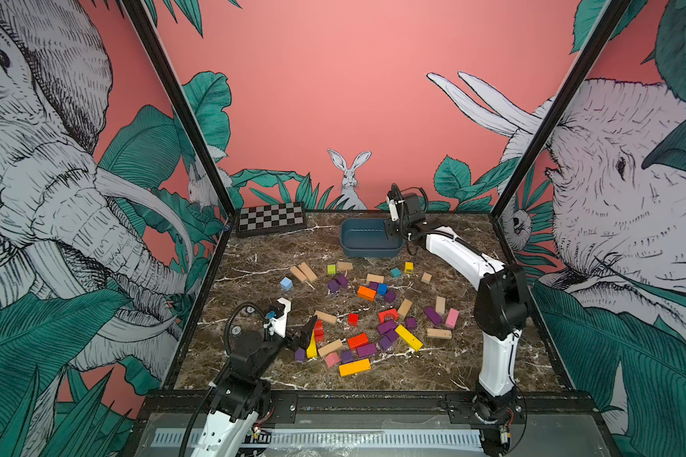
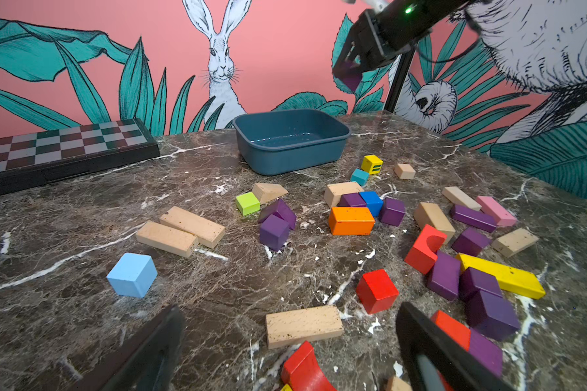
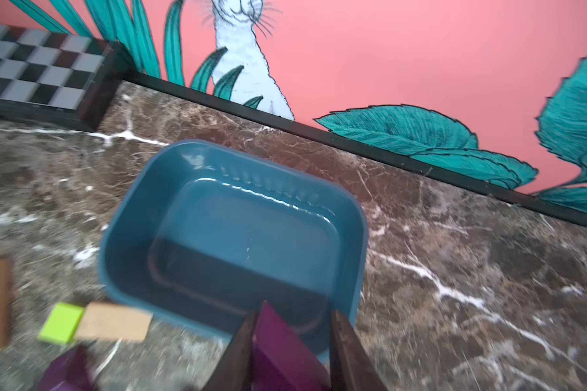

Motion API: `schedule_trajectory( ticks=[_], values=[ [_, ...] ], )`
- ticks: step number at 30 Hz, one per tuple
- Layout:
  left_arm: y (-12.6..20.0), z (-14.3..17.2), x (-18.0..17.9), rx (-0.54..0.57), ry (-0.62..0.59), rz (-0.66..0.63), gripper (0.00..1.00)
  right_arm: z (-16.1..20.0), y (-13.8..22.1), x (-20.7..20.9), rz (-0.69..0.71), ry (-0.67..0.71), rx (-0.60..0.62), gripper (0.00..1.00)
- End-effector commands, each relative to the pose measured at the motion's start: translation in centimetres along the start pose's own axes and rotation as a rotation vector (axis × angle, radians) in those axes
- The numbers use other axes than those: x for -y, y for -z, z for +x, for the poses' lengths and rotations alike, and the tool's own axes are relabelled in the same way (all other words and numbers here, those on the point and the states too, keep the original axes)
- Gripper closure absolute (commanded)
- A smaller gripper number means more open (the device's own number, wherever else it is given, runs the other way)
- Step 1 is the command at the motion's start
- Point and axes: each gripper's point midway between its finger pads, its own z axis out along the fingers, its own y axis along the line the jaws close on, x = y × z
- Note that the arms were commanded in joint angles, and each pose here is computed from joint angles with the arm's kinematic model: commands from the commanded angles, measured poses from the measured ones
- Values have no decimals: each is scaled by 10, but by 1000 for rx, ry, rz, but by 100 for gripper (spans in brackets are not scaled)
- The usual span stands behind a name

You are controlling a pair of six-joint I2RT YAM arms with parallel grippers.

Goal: Pick purple bricks into the storage bin
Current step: Place the building block in the storage box.

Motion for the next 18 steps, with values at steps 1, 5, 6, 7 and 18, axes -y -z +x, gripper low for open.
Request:
schedule_trajectory(
  ticks=[1, 5, 6, 7, 18],
  values=[
    [0, 5, 0, -9, 5, -3, 1, 13, -35, 3, -3, 14, -44, 87],
    [-1, 5, -1, -9, 5, -3, 1, 10, -64, 9, 9, 2, -25, 87],
    [-1, 5, 0, -9, 6, -3, 1, 10, -71, 11, 16, 1, -18, 87],
    [0, 5, 0, -9, 5, -3, 1, 10, -78, 13, 19, -1, -18, 87],
    [0, 4, -1, -8, 5, -3, 1, 22, -128, 23, 38, 30, -69, 85]
  ],
)
